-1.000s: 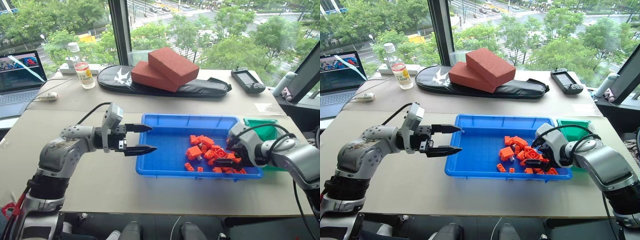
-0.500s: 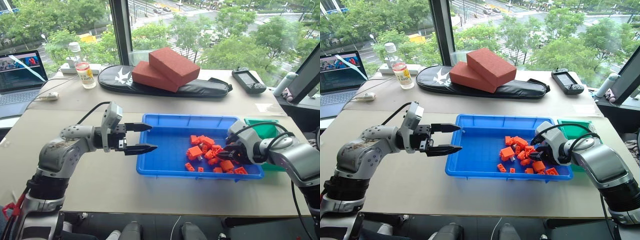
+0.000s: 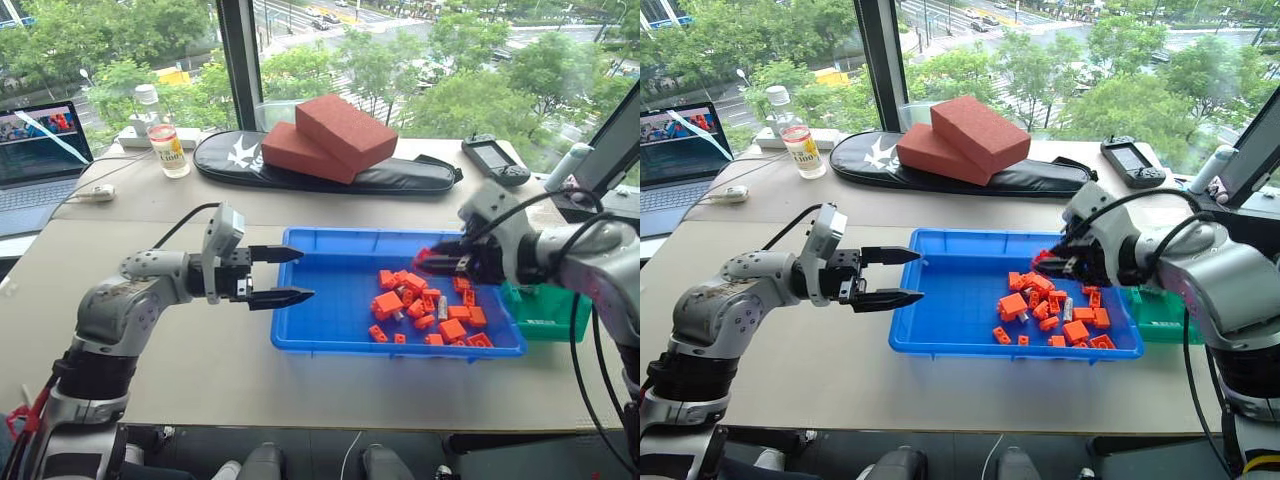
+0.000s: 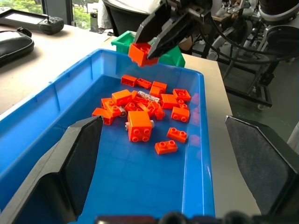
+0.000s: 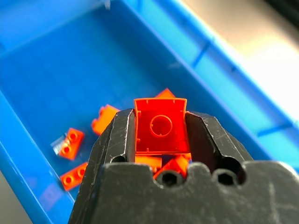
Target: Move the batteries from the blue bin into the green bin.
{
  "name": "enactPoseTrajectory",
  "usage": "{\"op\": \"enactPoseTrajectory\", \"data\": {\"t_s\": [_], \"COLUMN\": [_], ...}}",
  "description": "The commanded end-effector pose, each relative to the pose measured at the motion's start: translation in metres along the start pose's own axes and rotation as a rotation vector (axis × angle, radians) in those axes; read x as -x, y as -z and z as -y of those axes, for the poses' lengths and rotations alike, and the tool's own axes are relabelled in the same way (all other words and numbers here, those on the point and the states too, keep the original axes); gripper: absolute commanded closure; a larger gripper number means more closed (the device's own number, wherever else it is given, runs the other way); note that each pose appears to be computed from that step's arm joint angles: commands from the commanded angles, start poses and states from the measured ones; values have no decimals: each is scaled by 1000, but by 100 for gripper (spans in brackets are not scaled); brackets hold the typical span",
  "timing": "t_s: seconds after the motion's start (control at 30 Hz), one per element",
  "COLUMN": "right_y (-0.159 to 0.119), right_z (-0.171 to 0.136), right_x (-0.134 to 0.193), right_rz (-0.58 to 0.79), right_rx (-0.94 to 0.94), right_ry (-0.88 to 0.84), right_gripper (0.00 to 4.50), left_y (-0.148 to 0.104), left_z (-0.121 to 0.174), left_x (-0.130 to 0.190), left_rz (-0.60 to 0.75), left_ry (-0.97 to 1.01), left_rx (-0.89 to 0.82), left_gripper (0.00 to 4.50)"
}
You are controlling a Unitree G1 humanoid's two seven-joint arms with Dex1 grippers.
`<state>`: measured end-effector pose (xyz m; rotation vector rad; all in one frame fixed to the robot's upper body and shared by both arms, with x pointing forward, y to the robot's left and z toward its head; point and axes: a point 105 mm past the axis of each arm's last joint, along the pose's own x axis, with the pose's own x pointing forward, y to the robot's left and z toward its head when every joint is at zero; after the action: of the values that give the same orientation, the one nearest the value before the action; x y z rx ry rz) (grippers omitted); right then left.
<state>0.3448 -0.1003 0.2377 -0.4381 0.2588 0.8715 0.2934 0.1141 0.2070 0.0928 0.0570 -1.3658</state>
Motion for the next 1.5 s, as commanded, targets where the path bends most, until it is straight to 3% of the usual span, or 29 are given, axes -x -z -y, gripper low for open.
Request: {"op": "enactPoseTrajectory", "data": {"t_s": [0.03,0.17,0.23,0.27,0.47,0.6,0.73,0.83,1.03,1.5], "right_y": [3,15,19,20,13,13,54,89,127,148], "right_z": [-9,-10,-7,-7,-2,15,44,39,41,51], "right_x": [-41,-61,-62,-61,-40,2,55,72,64,45], "right_rz": [-23,-69,-87,-90,-55,-25,-139,-248,-356,-445], "right_rx": [54,83,99,102,101,84,95,81,42,89], "right_ry": [-21,-37,-30,-33,-33,-9,60,2,12,-27], "right_gripper": [312,312,212,200,1,1,1,1,1,1], "left_y": [-9,-9,-9,-9,-9,-7,-7,-5,-5,-6], "left_z": [3,3,3,3,3,3,2,3,4,5], "left_x": [-2,-3,-3,-3,-3,-3,-3,-4,-6,-3], "left_rz": [18,20,22,22,24,22,23,21,19,12], "left_ry": [15,18,17,16,15,16,15,21,28,19], "left_rx": [-44,-45,-46,-46,-44,-42,-38,-34,-34,-35], "left_gripper": [0,0,0,0,0,0,0,0,0,0]}}
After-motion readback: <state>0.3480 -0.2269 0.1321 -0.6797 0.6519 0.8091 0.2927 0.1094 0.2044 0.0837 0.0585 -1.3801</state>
